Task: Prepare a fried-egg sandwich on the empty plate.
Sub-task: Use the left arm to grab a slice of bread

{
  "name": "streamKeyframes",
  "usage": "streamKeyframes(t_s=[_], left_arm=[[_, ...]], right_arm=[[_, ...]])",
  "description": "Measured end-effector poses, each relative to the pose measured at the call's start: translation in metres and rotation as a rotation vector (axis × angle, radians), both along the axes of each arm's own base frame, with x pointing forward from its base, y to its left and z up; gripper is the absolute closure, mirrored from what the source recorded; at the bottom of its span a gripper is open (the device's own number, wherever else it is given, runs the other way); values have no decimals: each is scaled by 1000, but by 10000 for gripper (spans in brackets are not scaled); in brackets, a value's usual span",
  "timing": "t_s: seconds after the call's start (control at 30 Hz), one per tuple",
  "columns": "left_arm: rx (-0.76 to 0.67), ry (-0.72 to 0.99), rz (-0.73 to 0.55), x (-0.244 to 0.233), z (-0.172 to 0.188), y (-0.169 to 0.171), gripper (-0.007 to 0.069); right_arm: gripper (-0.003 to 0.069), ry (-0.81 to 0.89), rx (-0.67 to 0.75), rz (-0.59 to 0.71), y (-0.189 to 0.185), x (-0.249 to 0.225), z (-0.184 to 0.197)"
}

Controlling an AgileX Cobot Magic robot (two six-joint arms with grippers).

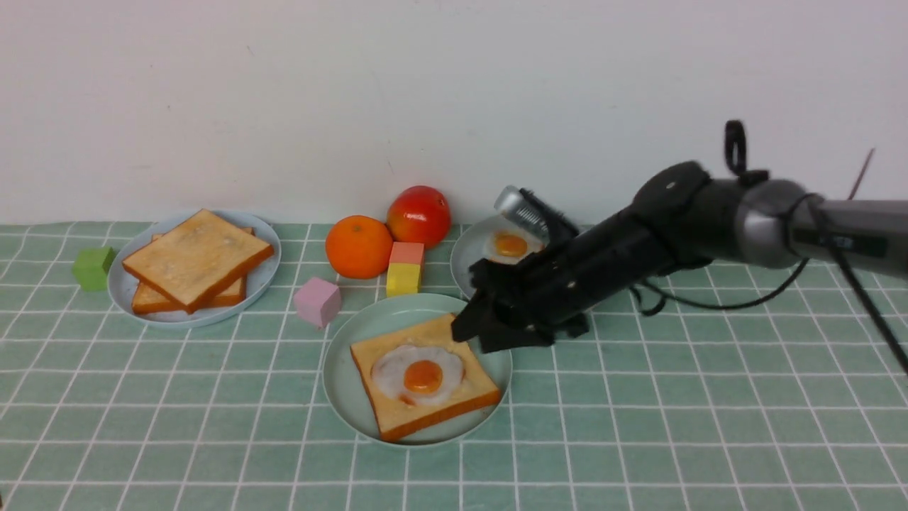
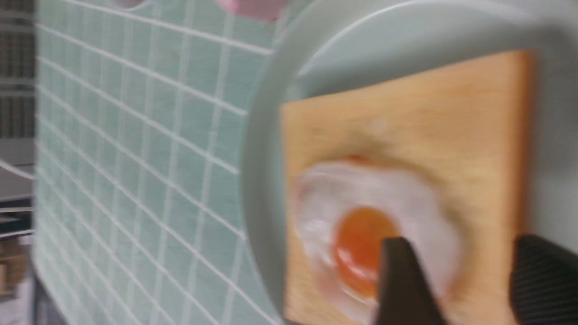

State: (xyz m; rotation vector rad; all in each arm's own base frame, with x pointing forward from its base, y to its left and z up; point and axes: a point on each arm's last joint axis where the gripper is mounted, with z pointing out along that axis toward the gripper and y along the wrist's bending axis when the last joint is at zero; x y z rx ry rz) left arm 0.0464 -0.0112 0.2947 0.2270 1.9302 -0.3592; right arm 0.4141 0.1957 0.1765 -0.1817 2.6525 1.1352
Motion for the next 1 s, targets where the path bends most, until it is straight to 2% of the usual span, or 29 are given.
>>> streamKeyframes(t_s=[0.07,0.1,0.2,0.27,0.3,0.37,0.43,0.47,0.5,0.53,0.57,0.67,0.7,0.8,1.0], left_arm=[[-16,24,5,1,-3,-1,588],[-25,48,10,2,-6,-2,587],[-27,134,33,13,-10,-9,587],[4,202,38,26,-13,-18,587],[9,209,38,28,-13,-19,587],[39,272,32,47,-14,-33,599],[78,332,26,69,-17,-48,638],[80,333,26,72,-16,-50,638],[119,361,24,88,-16,-60,638],[133,371,24,92,-18,-62,638],[174,385,30,112,-16,-71,638],[221,408,61,142,-15,-77,638],[248,411,100,170,-10,-74,638],[285,399,145,212,-2,-62,638],[337,484,143,290,-24,-31,638]], right_arm=[[218,-31,-11,7,-14,0,17],[208,-66,-19,25,-24,-4,38],[240,-149,-49,73,-44,-19,87],[311,-234,-100,131,-55,-42,128],[328,-251,-113,143,-57,-47,136],[433,-344,-186,198,-66,-80,177],[531,-428,-242,202,-77,-115,210],[540,-430,-246,201,-78,-118,211],[603,-492,-268,183,-87,-146,230],[615,-491,-270,181,-88,-149,229],[647,-535,-280,164,-95,-172,238],[659,-596,-275,137,-102,-200,246],[659,-630,-272,115,-107,-218,246],[659,-678,-271,87,-113,-238,246],[655,-767,-268,45,-122,-265,251]])
